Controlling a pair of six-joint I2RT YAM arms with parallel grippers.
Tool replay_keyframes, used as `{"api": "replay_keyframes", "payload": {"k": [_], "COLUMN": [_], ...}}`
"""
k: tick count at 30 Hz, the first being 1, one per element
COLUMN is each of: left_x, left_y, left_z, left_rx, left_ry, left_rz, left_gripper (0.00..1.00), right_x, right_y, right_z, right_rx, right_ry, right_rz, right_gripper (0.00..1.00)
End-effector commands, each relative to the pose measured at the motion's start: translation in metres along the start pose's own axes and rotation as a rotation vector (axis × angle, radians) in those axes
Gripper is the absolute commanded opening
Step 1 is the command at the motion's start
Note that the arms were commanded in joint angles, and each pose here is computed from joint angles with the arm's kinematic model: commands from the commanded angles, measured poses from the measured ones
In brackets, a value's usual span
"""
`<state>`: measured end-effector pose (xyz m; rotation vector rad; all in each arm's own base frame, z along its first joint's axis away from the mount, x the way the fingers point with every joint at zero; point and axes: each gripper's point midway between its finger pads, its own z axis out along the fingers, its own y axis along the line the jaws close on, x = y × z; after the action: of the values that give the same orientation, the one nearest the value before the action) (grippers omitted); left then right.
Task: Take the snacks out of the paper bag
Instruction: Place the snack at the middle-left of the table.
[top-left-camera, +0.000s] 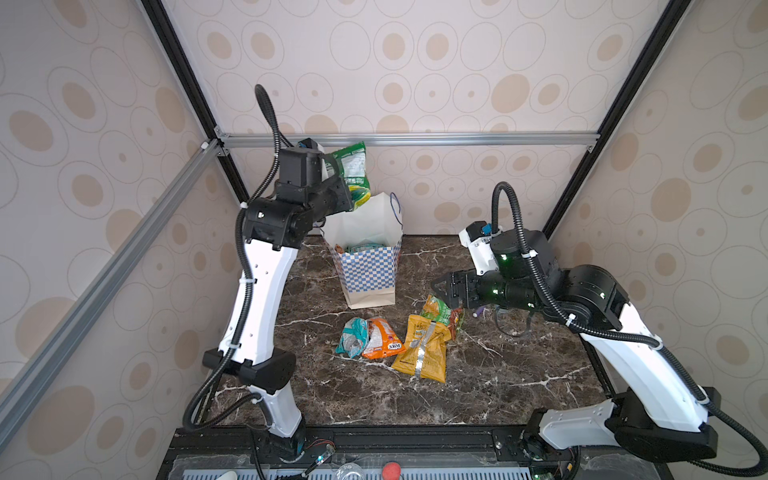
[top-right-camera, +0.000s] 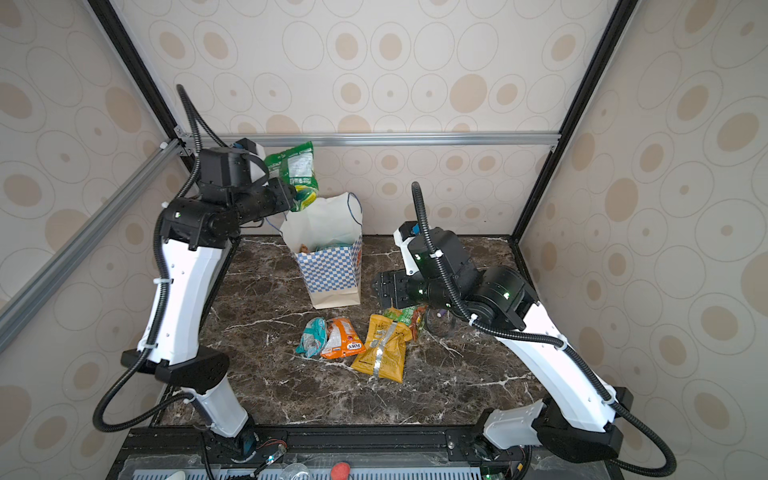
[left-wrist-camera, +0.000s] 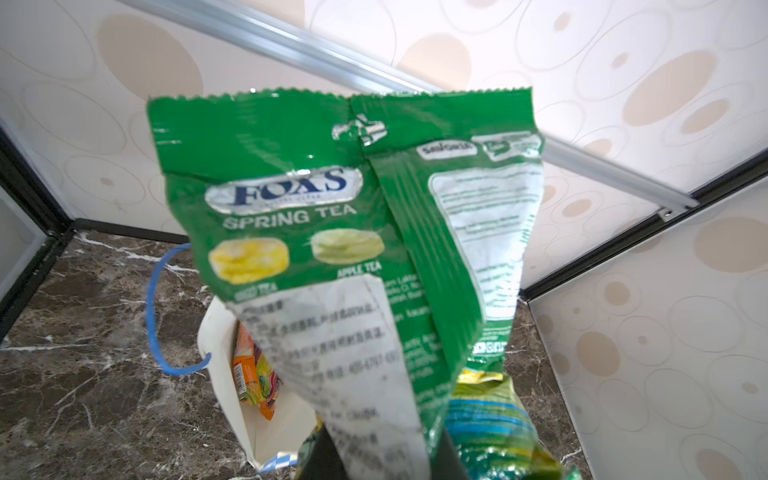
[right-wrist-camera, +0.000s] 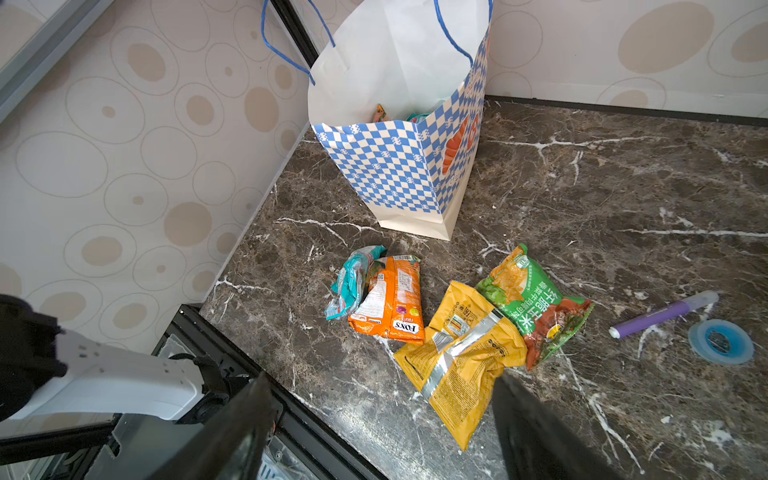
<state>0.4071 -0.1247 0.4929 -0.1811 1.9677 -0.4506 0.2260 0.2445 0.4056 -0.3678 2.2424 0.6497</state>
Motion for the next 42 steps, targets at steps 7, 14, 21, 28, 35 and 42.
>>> {"api": "replay_keyframes", "payload": {"k": [7,14,21,28,35,42], "left_x": [0.021,0.068,0.135,0.213,0.282,0.338], "left_y": [0.059,0.117,0.166,0.182,0.199,0.213], "left_z": [-0.07,-0.114,-0.119,-0.072,-0.028,0.019], "left_rx": [-0.198,-0.339,-0.443,-0.42,-0.425,-0.323], "left_ry": [-0.108,-0.212,-0.219,-0.039,0.162,0.278], "left_rz": [0.024,-0.063,-0.18,-0.224,-0.24,-0.376], "left_gripper": [0.0,0.0,0.0,0.0,0.0,0.0], "right_x": [0.015,0.022,0.028,0.033,0.038,0.041], "right_y": [0.004,0.001,0.002,0.004,0.0,-0.008], "right_z": [0.022,0.025,0.032,0.039,0.037,0.027], "right_rx": [-0.017,-0.008,-0.017,-0.02,-0.009,0.01], "right_ry": [0.057,0.074,0.101,0.128,0.143,0.122], "right_rz": [-0.019,-0.038,-0.065,-0.06,-0.052,-0.035], "right_gripper": [0.86,1.0,1.0,1.0,1.0,1.0]}}
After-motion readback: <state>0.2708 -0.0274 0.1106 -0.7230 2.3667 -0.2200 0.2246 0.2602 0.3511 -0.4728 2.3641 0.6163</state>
